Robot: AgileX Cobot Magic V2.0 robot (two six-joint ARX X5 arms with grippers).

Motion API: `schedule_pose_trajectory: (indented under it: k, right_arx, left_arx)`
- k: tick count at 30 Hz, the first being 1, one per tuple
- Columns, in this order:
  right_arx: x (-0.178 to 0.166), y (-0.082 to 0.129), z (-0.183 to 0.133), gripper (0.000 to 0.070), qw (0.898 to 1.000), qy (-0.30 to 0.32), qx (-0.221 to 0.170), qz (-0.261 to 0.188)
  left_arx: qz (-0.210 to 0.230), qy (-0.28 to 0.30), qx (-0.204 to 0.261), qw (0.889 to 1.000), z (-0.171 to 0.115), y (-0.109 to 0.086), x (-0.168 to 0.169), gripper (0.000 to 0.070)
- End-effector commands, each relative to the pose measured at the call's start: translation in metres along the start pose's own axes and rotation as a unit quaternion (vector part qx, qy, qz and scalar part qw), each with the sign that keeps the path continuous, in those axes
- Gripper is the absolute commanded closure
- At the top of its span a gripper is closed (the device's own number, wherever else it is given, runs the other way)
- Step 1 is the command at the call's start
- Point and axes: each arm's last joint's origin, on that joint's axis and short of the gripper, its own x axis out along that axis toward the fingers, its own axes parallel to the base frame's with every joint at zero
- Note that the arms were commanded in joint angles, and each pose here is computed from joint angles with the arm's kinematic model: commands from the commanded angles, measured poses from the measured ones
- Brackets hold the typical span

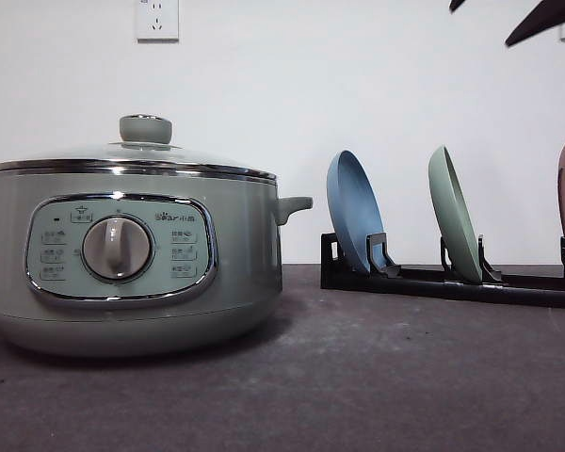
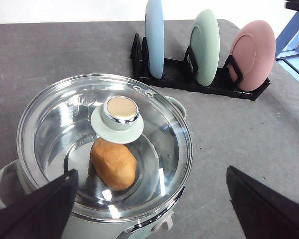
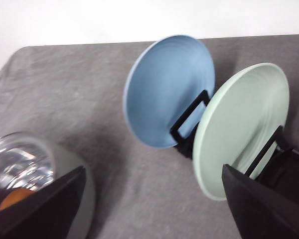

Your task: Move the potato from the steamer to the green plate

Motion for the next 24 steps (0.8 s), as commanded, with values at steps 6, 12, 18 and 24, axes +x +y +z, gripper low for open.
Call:
schedule_pose_trajectory:
  k: [6, 12, 18, 24]
  right_arx:
    - [0.039, -0.012, 0.011, 0.0178, 1.000, -0.017, 0.016, 0.000]
    - [0.071, -0.025, 0.008, 0.0195, 0.999, -0.013, 0.028, -0.018]
    - [0.102, -0.041, 0.001, 0.0196, 0.998, 0.003, 0.050, -0.023]
    - [0.125, -0.050, -0.007, 0.0238, 0.998, 0.019, 0.056, -0.025]
  left_arx:
    - [-0.004, -0.011, 0.014, 1.000, 0.006, -0.002, -0.002, 0.0094]
    - [-0.004, -0.011, 0.014, 1.000, 0.006, -0.002, -0.002, 0.0094]
    - [-0.004, -0.011, 0.014, 1.000, 0.006, -0.002, -0.002, 0.0094]
    - [-0.004, -0.011, 0.014, 1.000, 0.006, -0.002, -0.002, 0.0094]
